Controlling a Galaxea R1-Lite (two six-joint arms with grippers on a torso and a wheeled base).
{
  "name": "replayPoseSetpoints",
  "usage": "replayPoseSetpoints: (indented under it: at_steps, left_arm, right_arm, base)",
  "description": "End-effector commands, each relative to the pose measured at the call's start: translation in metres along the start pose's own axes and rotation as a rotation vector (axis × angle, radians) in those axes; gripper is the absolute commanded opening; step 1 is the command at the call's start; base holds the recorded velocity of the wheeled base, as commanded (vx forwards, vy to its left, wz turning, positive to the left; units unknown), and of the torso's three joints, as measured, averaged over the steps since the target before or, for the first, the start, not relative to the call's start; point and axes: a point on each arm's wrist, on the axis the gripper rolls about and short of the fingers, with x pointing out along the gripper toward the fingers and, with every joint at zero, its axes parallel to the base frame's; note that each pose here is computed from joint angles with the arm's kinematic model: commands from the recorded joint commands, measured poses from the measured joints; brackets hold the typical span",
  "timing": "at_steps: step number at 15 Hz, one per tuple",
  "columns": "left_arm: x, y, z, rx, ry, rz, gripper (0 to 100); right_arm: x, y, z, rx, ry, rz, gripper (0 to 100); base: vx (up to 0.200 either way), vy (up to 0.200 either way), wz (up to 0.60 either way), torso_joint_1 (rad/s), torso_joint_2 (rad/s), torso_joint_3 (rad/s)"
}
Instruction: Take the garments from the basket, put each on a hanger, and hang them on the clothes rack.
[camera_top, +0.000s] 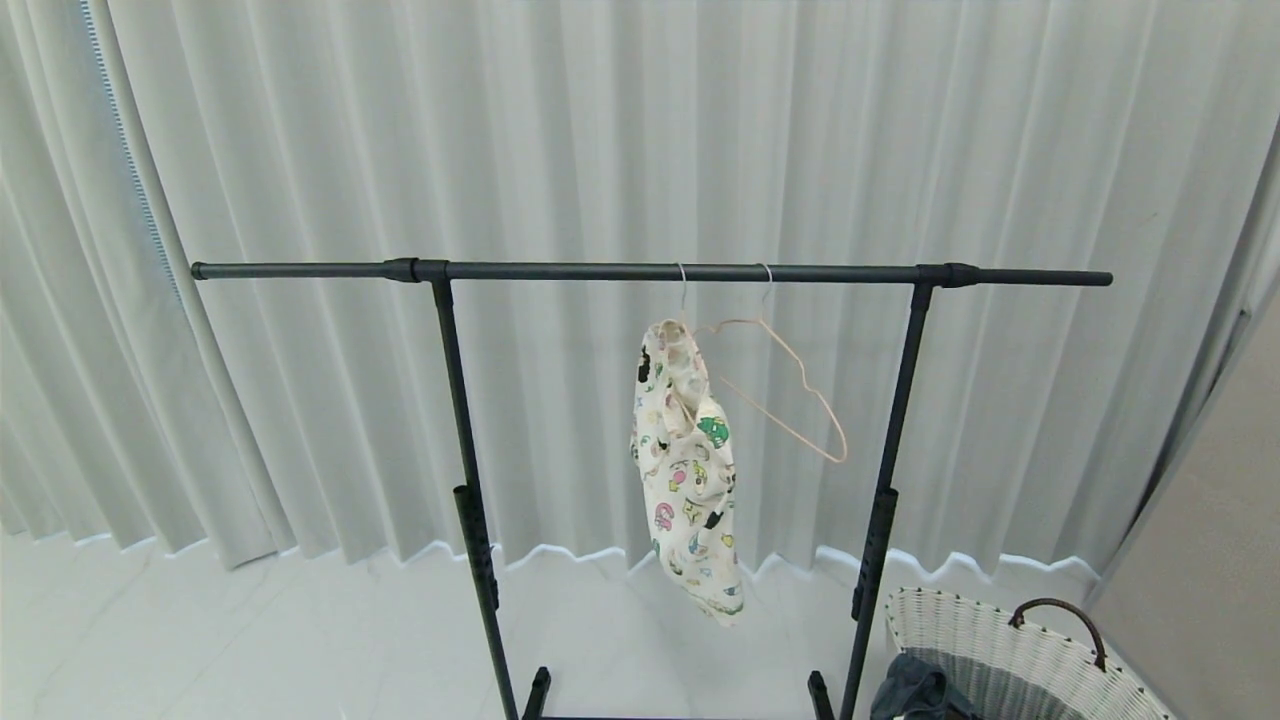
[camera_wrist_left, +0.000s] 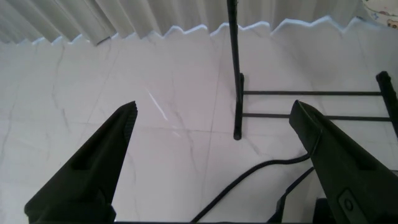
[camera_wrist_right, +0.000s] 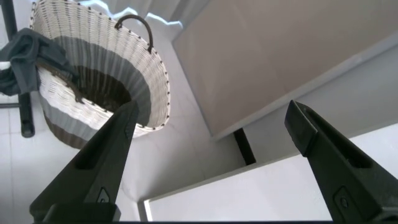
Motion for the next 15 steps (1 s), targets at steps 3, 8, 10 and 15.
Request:
replayPoseSetpoints:
  at_steps: [3,8,10,15]
  left_arm:
    - [0.0003,-0.0001,-0.0001,0.001,0.005,0.0,100]
    - [0.0011,-0.0002,0.0001,0.003,0.013,-0.003,100]
    - [0.0006,-0.0004,0.0,0.004,0.005,-0.012,100]
    - [-0.0005,-0.0003,-0.0003,0.001,-0.008,-0.009,100]
  right_arm:
    - [0.0029,0.0018,0.0018,-0.028,0.033,0.011,100]
    - [0.0041,0.0026,0.0025,-0.039,0.044,0.018,100]
    - [0.0041,0.0026,0.0025,-0.039,0.044,0.018,100]
    - [0.0044,0.0028,0.0027,-0.042,0.047,0.02,100]
  base:
    - [0.0,0.0,0.0,-0.18,0.38,0.186]
    - [0.0,0.0,0.0,-0.239,0.49,0.25]
    - [0.0,0.0,0.0,-0.246,0.5,0.263]
    - [0.0,0.0,0.0,-0.235,0.49,0.247]
